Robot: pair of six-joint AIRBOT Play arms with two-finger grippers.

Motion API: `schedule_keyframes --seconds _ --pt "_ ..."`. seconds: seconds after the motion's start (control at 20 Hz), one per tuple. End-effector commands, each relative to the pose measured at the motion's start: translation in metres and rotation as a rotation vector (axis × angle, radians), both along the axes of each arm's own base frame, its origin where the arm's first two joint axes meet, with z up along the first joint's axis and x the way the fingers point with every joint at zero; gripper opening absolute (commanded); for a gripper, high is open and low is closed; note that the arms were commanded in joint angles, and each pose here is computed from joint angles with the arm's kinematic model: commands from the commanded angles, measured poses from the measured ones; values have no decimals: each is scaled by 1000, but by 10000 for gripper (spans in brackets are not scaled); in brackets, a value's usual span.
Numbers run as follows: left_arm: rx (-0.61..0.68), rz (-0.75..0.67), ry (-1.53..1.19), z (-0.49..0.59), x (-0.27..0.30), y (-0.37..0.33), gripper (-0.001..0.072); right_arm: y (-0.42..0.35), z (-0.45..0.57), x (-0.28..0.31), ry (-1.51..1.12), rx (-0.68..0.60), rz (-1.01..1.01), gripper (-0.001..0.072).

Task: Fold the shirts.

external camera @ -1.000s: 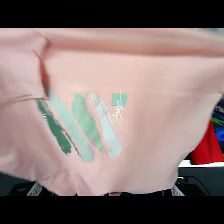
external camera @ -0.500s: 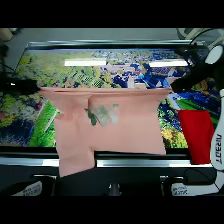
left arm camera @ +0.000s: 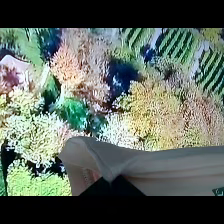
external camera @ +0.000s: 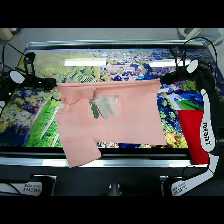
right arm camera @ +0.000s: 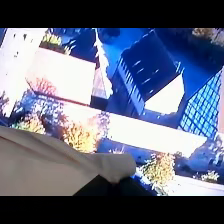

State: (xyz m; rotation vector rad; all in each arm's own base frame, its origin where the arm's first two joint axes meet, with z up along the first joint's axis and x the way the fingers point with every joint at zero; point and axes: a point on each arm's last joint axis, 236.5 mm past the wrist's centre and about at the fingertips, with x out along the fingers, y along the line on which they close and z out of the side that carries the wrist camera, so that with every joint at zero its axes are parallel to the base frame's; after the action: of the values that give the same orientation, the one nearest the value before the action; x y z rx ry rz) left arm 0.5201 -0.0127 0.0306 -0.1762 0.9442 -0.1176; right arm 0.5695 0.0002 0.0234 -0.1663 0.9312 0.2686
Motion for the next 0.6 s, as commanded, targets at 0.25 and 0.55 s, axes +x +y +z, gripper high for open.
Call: schedule_keyframes --seconds 0.25,0.55 --pt "-59 57 158 -39 -11 -5 23 13 -62 -35 244 53 36 21" --pt "32 -28 472 -50 -97 0 22 15 -59 -109 502 18 170 21"
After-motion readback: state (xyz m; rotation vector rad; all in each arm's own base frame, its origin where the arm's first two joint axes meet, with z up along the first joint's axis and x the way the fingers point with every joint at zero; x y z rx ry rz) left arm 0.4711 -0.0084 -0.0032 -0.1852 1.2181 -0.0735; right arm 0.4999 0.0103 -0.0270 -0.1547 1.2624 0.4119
